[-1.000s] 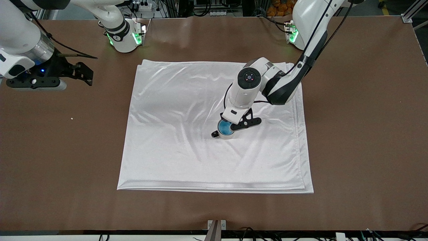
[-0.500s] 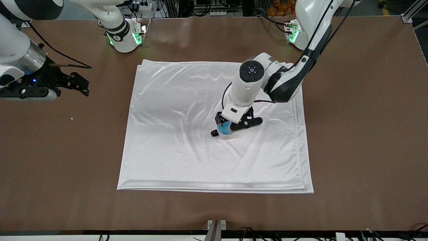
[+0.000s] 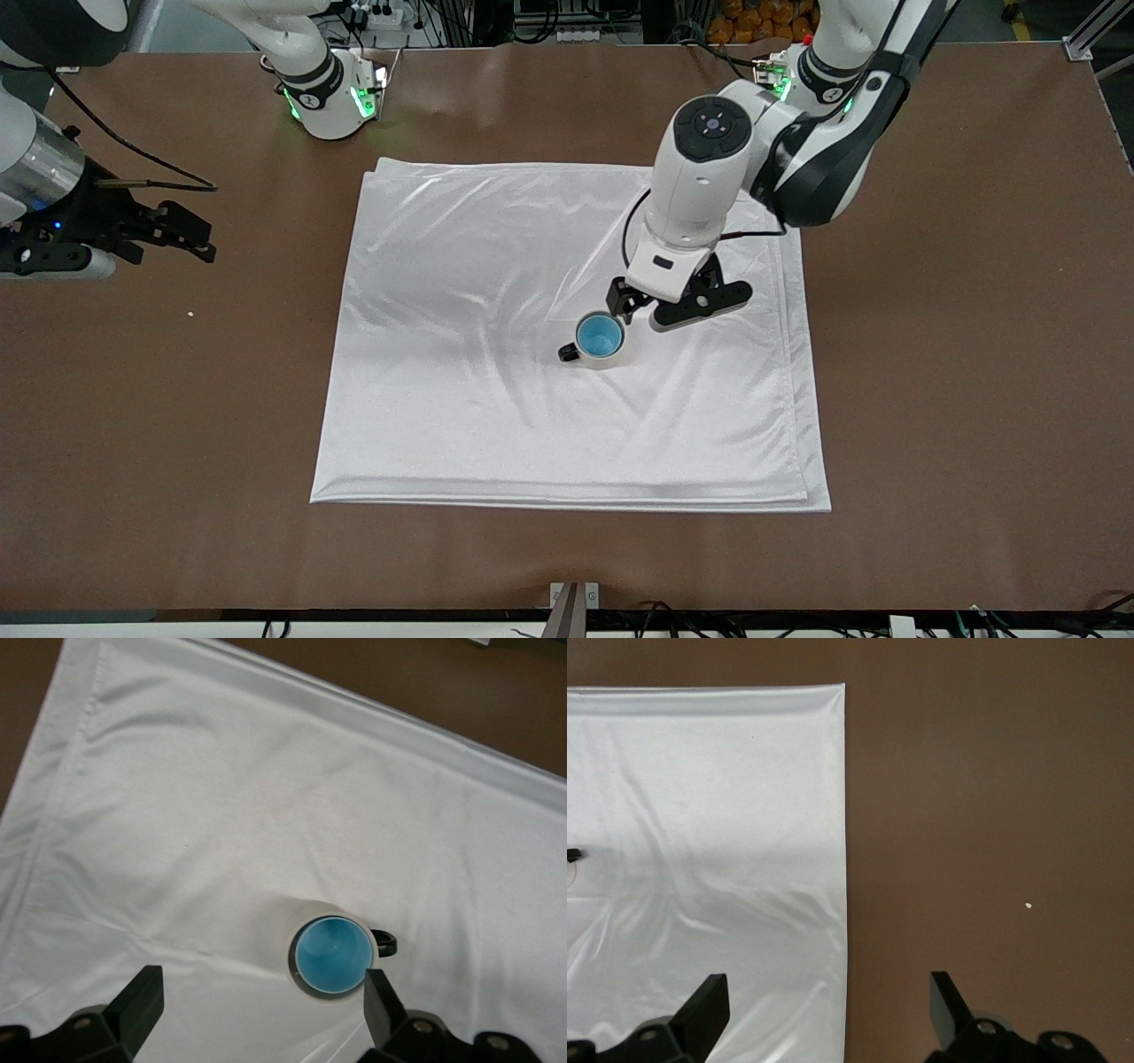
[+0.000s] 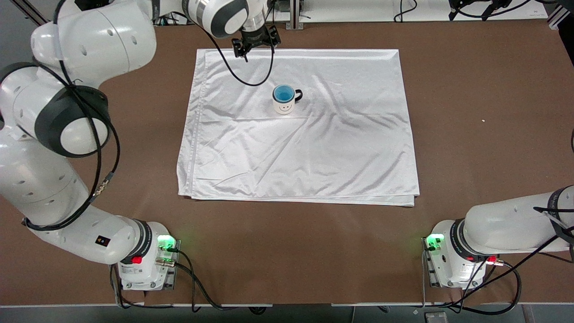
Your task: Place blue cup into white mug on cloth
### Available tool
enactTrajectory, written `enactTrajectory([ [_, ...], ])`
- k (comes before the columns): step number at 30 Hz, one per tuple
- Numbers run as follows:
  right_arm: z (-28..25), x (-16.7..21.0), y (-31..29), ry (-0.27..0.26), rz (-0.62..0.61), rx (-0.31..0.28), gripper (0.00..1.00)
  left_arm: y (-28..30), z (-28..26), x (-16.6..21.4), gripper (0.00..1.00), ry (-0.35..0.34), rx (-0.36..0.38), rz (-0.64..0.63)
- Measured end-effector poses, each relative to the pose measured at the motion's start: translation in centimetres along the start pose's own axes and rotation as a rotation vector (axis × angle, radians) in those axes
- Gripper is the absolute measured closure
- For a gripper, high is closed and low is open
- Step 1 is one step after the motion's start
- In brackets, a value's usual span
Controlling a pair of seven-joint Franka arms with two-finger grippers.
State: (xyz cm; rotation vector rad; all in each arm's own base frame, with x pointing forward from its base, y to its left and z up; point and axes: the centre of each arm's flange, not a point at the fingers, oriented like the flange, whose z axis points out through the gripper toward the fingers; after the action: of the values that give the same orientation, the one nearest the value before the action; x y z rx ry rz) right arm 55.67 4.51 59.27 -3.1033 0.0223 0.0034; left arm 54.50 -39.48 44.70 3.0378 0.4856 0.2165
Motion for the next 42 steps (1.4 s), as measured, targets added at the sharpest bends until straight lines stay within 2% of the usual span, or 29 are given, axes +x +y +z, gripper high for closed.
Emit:
enactTrajectory([
  [6, 0.3, -0.2, 0.3, -0.029, 0.004, -0.002, 0.0, -3.2, -4.5, 1.7, 0.0, 0.008, 0.057, 0.066],
  [17, 0.6, -0.1, 0.8, -0.042, 0.011, -0.002, 0.0, -7.8, -11.0, 4.3, 0.0, -0.045, 0.158, 0.138],
  [22, 0.6, 0.1, 1.0, -0.041, 0.009, -0.001, 0.0, -10.4, -13.8, 5.5, 0.0, -0.071, 0.149, 0.178],
  [28, 0.3, 0.2, 1.2, -0.036, 0.004, 0.0, 0.0, -14.3, -15.9, 7.1, 0.0, -0.134, 0.124, 0.181],
  [36, -1.2, 0.1, 2.0, -0.026, 0.0, 0.001, 0.0, -17.3, -17.4, 8.9, 0.0, -0.135, 0.111, 0.322],
  [42, -2.4, 0.1, 2.5, -0.011, 0.006, 0.002, 0.0, -21.7, -17.7, 11.8, 0.0, -0.141, 0.104, 0.412],
])
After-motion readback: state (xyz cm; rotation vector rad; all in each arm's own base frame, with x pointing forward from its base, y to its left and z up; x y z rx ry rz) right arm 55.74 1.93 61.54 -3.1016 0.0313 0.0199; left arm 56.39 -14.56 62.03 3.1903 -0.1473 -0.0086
